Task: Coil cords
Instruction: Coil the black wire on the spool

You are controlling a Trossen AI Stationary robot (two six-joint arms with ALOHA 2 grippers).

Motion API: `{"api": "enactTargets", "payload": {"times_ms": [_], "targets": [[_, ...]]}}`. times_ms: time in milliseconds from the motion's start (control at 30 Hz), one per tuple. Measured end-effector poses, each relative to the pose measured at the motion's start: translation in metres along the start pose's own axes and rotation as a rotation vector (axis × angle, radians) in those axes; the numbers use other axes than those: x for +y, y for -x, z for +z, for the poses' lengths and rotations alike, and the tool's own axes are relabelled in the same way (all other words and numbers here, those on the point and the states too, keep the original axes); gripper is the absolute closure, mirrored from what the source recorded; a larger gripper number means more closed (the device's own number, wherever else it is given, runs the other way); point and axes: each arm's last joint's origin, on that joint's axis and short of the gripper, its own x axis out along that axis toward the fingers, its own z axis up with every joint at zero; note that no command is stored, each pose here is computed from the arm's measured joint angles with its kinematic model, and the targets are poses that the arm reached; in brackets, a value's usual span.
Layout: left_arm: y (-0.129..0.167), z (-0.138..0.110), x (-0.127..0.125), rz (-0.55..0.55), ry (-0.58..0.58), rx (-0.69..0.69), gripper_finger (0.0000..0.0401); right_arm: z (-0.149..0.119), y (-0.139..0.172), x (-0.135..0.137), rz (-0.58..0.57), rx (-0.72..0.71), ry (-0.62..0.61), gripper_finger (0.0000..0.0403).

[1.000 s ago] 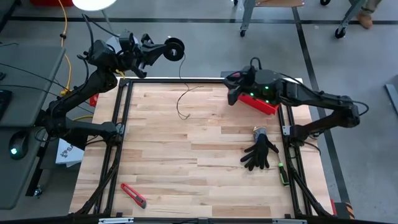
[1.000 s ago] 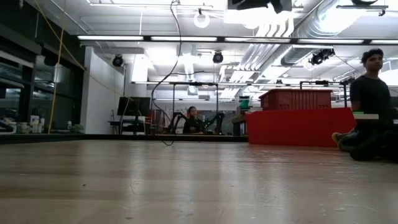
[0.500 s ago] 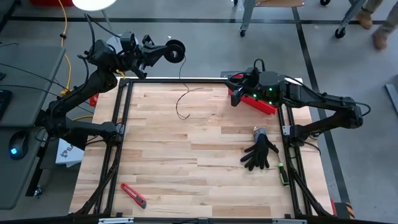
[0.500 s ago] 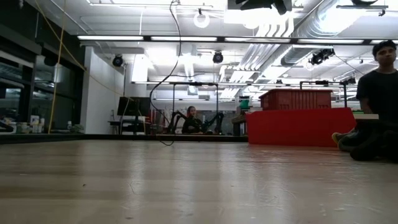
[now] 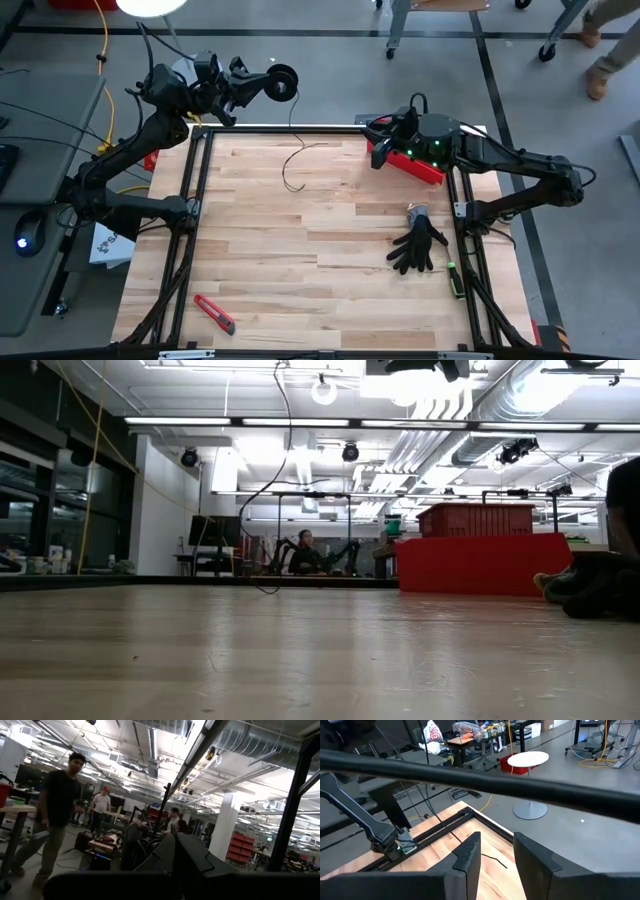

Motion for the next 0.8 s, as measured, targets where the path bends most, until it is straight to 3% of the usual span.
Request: {"api": "enactTargets", "payload": {"times_ms": [800], "targets": [[0.0003, -0.0025, -0.0010, -0.049, 0.013, 0.050, 0.0398, -0.0006, 0.0000, 0.0009, 0.034, 0.013, 0.001, 0.0295]]}}
